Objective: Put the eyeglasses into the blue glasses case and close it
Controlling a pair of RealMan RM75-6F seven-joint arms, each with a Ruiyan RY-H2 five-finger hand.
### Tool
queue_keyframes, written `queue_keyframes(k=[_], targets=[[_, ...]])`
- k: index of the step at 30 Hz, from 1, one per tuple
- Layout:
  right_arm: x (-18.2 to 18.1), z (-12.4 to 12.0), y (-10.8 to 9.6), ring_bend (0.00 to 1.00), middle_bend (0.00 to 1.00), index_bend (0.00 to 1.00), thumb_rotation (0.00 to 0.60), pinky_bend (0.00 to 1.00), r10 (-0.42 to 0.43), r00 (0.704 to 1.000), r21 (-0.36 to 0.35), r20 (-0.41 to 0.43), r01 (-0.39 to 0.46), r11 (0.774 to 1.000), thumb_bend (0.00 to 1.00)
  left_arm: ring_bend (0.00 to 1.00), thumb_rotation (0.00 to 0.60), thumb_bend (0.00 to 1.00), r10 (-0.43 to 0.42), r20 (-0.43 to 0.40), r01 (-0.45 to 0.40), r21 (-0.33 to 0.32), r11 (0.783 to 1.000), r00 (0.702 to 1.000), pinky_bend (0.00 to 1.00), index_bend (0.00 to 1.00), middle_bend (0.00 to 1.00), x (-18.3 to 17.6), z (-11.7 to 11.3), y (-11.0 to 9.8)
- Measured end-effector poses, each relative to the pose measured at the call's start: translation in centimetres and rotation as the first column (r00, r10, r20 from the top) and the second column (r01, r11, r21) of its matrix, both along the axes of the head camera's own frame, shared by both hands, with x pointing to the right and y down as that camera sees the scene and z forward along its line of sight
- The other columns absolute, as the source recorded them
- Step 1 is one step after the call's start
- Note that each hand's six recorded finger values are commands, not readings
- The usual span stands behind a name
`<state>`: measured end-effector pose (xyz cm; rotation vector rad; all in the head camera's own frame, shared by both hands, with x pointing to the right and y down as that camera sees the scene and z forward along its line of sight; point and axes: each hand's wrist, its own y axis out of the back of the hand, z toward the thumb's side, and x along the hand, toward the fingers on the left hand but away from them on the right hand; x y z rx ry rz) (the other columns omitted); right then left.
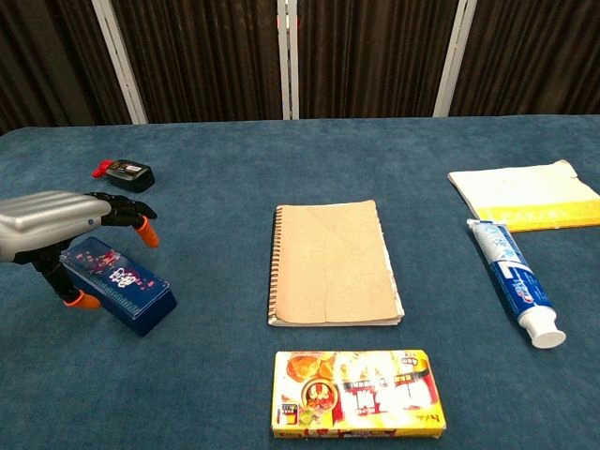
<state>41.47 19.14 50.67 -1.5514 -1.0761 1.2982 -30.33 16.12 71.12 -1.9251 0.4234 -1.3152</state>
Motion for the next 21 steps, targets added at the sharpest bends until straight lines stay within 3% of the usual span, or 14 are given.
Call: queue_keyframes(k=[6, 10, 13, 17, 21], targets=[[-0.1, -0.1, 0.0, 0.00, 0.00, 0.00, 0.600, 0.00, -0.004, 1.000, 0.004, 0.002, 0.004, 1.000, 0.00, 0.00, 0.600, 0.00, -0.043, -0.021, 0.044, 0.054, 0.998, 0.999, 0.00, 0.00, 0.00, -1.3, -2.3, -0.7], [0.0, -0.3, -0.1, 0.00, 0.00, 0.00, 0.600, 0.00, -0.003, 1.000, 0.017, -0.004, 0.003, 1.000, 0.00, 0.00, 0.600, 0.00, -0.110, -0.034, 0.114, 0.138, 0.984, 0.993, 0.00, 0.00, 0.00, -3.1, -5.1, -1.2], [0.1, -0.4, -0.1, 0.00, 0.00, 0.00, 0.600, 0.00, -0.001, 1.000, 0.018, -0.004, 0.001, 1.000, 0.00, 0.00, 0.600, 0.00, -0.199, -0.056, 0.207, 0.227, 0.952, 0.978, 0.00, 0.00, 0.00, -5.2, -8.2, -1.1], [0.1, -0.4, -0.1, 0.00, 0.00, 0.00, 0.600, 0.00, -0.001, 1.000, 0.019, -0.004, 0.001, 1.000, 0.00, 0.00, 0.600, 0.00, -0.334, -0.082, 0.341, 0.339, 0.877, 0.939, 0.00, 0.00, 0.00, -8.5, -12.4, 0.0], [0.1, -0.4, 0.0, 0.00, 0.00, 0.00, 0.600, 0.00, -0.004, 1.000, 0.020, -0.003, 0.004, 1.000, 0.00, 0.00, 0.600, 0.00, -0.446, -0.087, 0.444, 0.381, 0.811, 0.891, 0.00, 0.00, 0.00, -11.5, -15.5, 2.4]])
